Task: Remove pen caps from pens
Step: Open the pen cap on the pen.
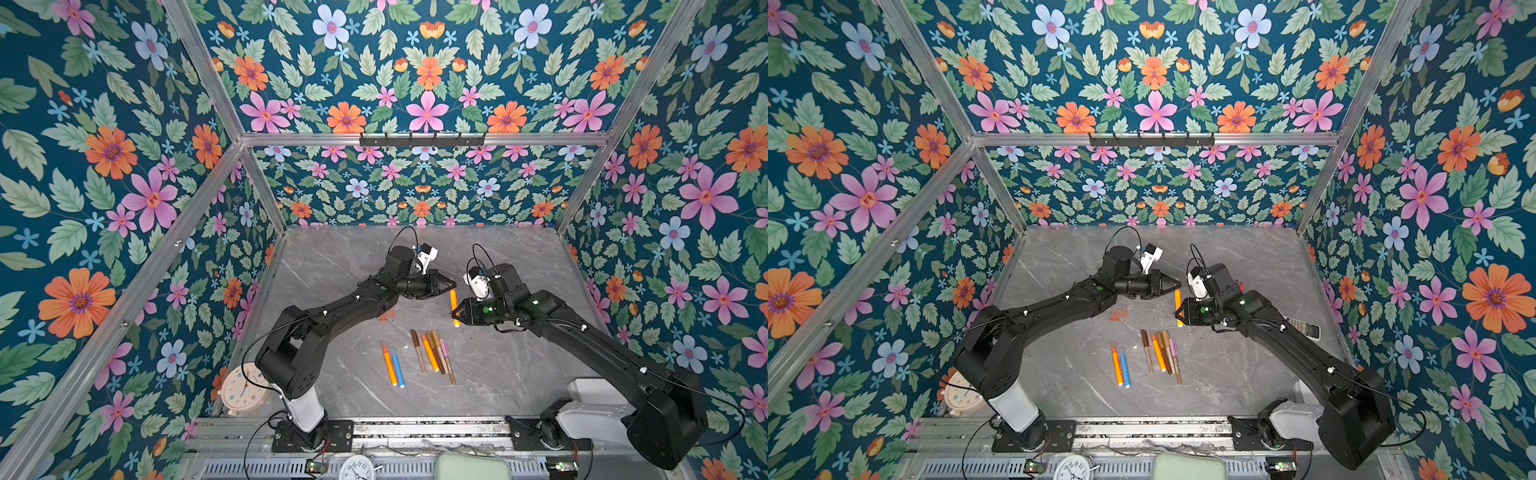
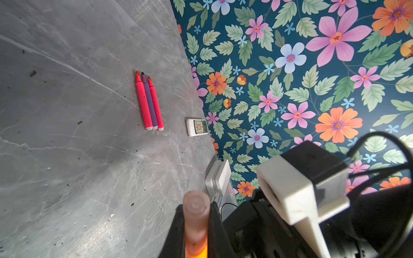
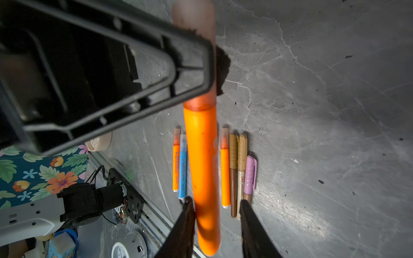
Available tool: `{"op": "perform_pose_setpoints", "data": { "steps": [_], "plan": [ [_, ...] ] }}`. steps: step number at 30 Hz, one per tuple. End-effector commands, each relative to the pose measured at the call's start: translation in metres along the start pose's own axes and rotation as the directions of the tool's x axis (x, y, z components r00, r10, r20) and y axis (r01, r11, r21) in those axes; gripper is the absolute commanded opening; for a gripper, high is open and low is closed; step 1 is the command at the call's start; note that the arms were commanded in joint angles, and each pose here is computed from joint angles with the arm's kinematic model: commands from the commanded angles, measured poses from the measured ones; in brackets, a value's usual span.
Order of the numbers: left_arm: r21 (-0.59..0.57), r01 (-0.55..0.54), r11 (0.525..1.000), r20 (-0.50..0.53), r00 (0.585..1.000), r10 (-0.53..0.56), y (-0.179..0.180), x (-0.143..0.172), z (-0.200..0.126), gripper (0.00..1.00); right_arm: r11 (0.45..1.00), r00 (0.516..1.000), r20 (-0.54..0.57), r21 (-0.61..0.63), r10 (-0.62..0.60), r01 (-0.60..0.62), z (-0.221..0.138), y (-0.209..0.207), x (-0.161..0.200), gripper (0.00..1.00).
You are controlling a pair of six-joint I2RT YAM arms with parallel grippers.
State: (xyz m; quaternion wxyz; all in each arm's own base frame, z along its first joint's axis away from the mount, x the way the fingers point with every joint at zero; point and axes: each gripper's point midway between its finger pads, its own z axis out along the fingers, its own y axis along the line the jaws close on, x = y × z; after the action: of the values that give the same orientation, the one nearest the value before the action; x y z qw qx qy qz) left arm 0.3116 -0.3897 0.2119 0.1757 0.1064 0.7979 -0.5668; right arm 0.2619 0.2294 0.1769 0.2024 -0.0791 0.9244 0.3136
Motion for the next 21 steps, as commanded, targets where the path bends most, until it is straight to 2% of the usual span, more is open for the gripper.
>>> {"op": "perform_pose_setpoints", "data": {
  "steps": [1, 9, 12, 14, 15, 21],
  "plan": [
    [0.039, -0.029, 0.999, 0.004, 1.0, 0.028, -0.01, -0.001, -0.001, 0.0, 1.0, 1.0, 0.016, -0.026, -0.002, 0.003, 0.001, 0.006, -0.007, 0.34],
    [0.061, -0.023, 0.998, 0.01, 1.0, 0.022, -0.014, 0.0, -0.002, 0.0, 0.998, 1.0, 0.008, -0.069, 0.013, -0.012, 0.008, 0.015, -0.013, 0.29],
    [0.068, -0.02, 0.997, 0.012, 1.0, 0.019, -0.015, 0.001, -0.003, 0.0, 0.997, 1.0, 0.005, -0.074, 0.02, -0.019, 0.01, 0.015, -0.012, 0.18],
    [0.068, -0.02, 0.997, 0.015, 1.0, 0.019, -0.015, 0.0, -0.004, 0.0, 0.997, 1.0, 0.002, -0.076, 0.022, -0.022, 0.011, 0.014, -0.011, 0.04],
    [0.072, -0.019, 0.997, 0.016, 1.0, 0.018, -0.016, 0.0, -0.004, 0.0, 0.997, 1.0, 0.0, -0.078, 0.023, -0.023, 0.012, 0.014, -0.01, 0.0],
    [0.022, -0.017, 1.0, 0.087, 0.996, 0.015, -0.005, -0.022, -0.02, 0.0, 0.996, 0.999, -0.026, -0.084, 0.027, -0.03, 0.015, 0.01, 0.0, 0.0]
  ]
}}
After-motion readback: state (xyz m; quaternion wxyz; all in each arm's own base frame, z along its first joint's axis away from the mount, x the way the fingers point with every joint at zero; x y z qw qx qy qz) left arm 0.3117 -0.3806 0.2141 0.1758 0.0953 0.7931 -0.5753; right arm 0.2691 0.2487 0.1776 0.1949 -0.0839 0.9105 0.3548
